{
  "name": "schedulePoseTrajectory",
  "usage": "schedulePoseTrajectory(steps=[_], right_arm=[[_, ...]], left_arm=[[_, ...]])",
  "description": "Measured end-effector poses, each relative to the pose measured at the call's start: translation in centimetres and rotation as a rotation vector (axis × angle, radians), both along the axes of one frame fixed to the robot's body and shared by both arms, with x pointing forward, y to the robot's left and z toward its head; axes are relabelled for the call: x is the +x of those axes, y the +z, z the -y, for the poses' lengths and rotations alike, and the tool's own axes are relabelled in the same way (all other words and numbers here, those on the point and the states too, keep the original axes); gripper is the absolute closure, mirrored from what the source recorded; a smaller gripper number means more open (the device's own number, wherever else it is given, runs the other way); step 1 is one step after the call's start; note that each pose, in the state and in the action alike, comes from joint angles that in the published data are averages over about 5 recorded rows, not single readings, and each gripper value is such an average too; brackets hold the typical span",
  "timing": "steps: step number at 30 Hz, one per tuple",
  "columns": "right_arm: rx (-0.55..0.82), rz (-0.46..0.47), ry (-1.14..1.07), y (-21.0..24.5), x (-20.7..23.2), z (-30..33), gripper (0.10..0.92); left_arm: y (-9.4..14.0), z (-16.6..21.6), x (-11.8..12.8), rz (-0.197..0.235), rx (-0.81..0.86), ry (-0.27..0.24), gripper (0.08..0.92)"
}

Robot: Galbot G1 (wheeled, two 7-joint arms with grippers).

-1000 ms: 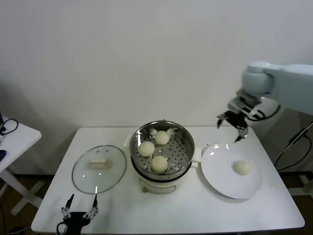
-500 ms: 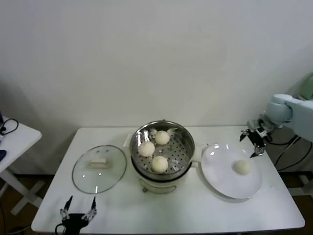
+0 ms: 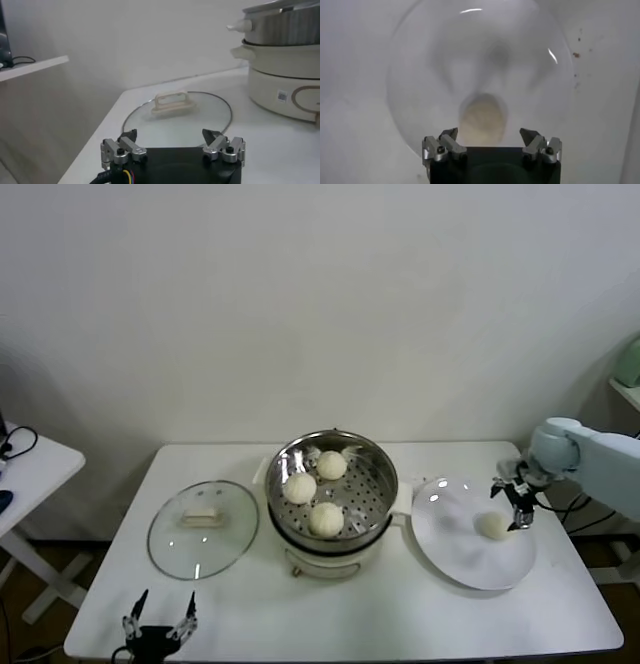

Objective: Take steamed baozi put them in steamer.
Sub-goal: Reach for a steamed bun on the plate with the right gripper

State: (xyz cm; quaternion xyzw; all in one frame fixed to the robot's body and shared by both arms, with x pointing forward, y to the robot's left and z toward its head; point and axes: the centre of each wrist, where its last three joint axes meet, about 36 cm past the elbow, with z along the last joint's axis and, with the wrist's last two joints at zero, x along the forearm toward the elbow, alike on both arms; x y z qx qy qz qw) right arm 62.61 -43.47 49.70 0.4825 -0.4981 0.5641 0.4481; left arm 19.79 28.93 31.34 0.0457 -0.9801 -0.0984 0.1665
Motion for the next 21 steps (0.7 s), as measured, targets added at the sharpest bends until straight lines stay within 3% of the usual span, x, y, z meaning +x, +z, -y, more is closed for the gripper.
schedulePoseTrajectory(steps=[14, 21], right_arm=[[-0.002, 0.007, -0.04, -3.2, -0.2, 0.0, 0.203], [-0.003, 0.004, -0.051, -3.9, -0.3, 0.1, 0.284]], left_arm=[[0.1, -0.1, 0.1, 0.003, 0.003, 0.0, 0.177], [0.1, -0.2, 0.2, 0.005, 0.004, 0.001, 0.177]])
